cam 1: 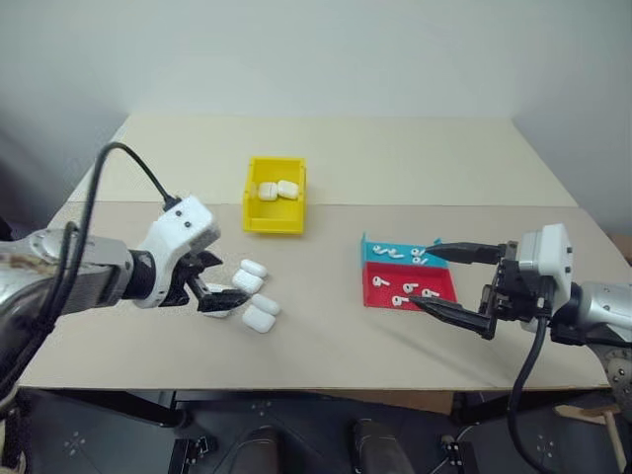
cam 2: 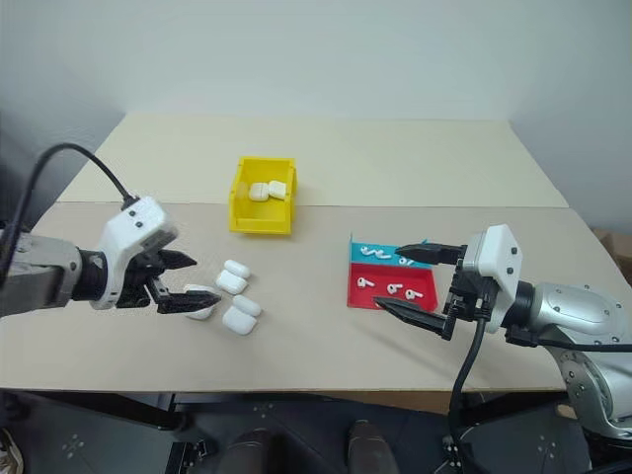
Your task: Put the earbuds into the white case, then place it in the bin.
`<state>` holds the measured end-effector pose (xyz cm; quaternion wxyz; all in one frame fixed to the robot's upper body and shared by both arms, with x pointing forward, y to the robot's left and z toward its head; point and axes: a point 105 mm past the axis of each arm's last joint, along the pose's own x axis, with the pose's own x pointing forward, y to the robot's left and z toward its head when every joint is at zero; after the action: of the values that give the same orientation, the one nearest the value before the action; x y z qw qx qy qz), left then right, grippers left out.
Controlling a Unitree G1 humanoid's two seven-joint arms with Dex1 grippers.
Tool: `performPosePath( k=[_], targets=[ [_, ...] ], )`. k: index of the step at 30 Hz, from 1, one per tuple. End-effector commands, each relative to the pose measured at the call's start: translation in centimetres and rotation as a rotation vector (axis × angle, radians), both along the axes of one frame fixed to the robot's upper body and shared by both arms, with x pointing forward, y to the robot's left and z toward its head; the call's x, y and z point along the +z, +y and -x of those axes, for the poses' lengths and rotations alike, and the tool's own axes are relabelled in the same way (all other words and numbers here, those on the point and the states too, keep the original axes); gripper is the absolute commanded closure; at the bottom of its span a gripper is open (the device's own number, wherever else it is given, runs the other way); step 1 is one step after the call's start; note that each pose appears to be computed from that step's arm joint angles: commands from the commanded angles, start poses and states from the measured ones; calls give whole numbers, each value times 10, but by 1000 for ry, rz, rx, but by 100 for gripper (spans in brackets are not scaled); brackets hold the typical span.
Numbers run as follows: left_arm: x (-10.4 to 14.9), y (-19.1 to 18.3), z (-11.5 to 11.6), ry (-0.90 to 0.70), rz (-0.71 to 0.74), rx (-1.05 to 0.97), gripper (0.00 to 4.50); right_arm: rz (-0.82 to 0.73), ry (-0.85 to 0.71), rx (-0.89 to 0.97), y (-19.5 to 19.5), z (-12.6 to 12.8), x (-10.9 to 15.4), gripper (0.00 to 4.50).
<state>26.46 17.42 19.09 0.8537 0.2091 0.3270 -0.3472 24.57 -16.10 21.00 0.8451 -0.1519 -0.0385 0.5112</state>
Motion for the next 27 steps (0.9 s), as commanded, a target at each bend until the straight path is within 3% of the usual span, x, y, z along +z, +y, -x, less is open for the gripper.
performPosePath(
  k=[1,9,27],
  targets=[
    [-12,13,-11,-3,-89,129,1,-19,-39,13,6,5,7,0],
    [-27,36,-29,65,-156,286,1,-46,-37,-11,10,11,0,0],
    [-54,35,-29,280,-147,348,1,-84,-52,-30,19,11,-4,0]
  ],
)
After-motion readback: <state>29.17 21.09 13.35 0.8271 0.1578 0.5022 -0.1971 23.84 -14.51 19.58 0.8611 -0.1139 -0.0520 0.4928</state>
